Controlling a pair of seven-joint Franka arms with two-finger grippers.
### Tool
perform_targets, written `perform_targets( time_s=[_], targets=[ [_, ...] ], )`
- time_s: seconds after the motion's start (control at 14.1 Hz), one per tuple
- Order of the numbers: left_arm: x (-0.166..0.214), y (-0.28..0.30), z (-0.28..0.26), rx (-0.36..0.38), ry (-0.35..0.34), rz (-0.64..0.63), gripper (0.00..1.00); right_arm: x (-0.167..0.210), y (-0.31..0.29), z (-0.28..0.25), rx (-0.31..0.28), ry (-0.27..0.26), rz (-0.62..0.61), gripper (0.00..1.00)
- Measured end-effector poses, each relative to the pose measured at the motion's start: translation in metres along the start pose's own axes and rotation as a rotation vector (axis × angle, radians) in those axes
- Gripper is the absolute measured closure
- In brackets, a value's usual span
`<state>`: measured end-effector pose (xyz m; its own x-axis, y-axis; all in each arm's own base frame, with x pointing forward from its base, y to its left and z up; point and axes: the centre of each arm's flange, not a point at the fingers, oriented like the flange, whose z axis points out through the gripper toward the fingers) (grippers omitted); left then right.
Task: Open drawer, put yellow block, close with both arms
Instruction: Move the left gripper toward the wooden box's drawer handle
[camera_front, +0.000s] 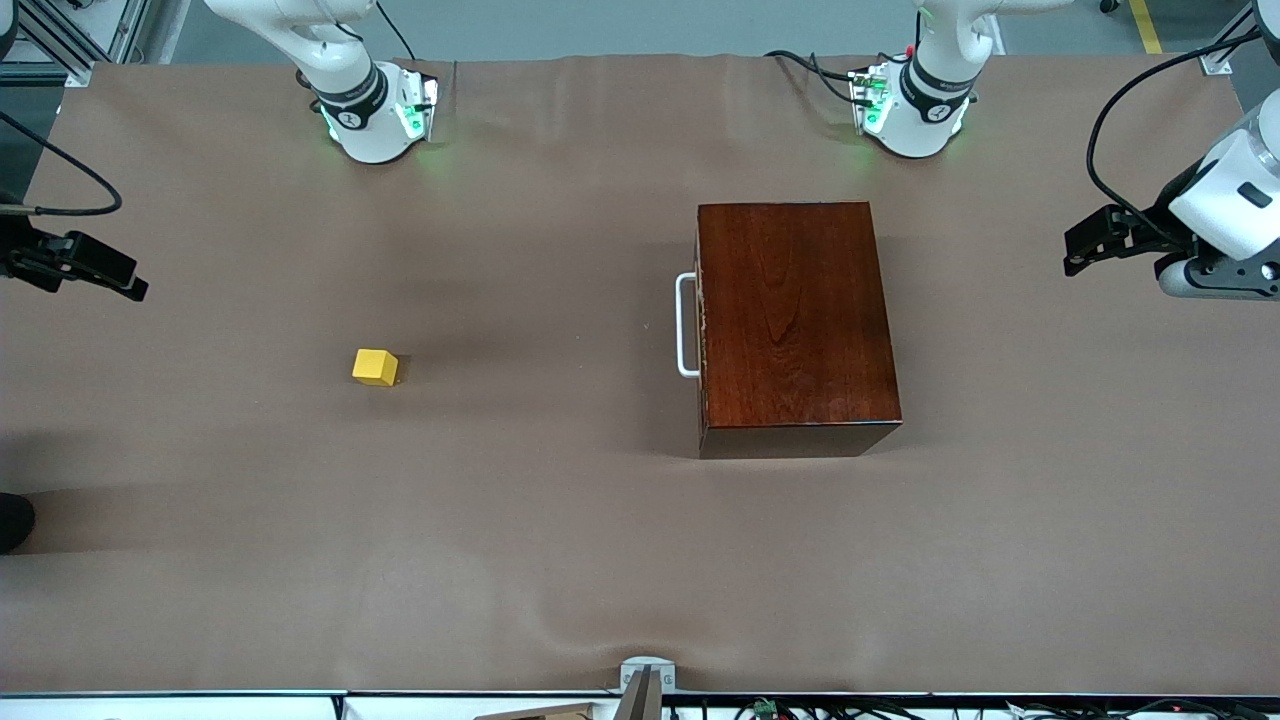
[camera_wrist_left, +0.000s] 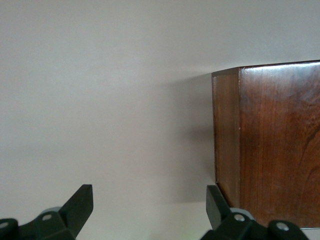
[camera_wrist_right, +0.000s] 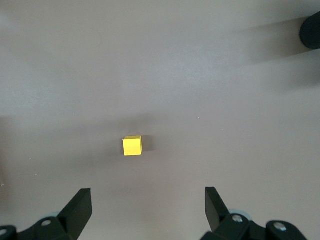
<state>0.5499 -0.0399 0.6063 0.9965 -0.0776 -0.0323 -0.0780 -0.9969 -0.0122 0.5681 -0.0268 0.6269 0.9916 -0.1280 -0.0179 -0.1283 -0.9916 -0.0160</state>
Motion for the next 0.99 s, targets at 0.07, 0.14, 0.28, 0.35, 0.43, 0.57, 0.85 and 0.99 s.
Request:
perform_targets(
  time_s=[0.07,0.14,0.28,0.35,0.43,0.57,0.85,0.99],
  targets=[
    [0.000,0.000,0.000,0.000,0.000,0.000,0.00,0.000,0.000,0.000,0.000,0.000,0.000,0.00],
    [0.000,0.000,0.000,0.000,0.000,0.000,0.00,0.000,0.000,0.000,0.000,0.000,0.000,0.00],
    [0.000,0.000,0.000,0.000,0.000,0.000,0.00,0.000,0.000,0.000,0.000,0.000,0.000,0.00],
    [0.000,0.000,-0.001,0.000,0.002,0.000,0.00,0.000,0.000,0.000,0.000,0.000,0.000,0.00],
    [0.000,0.000,-0.001,0.000,0.003,0.000,0.00,0.000,0.000,0.000,0.000,0.000,0.000,0.00],
    [0.000,0.001,-0.002,0.000,0.005,0.002,0.00,0.000,0.000,0.000,0.000,0.000,0.000,0.00],
    [0.000,0.006,-0.004,-0.003,0.008,0.010,0.00,0.000,0.000,0.000,0.000,0.000,0.000,0.00],
    [0.001,0.010,-0.009,-0.030,0.020,-0.023,0.00,0.000,0.000,0.000,0.000,0.000,0.000,0.00]
  ],
)
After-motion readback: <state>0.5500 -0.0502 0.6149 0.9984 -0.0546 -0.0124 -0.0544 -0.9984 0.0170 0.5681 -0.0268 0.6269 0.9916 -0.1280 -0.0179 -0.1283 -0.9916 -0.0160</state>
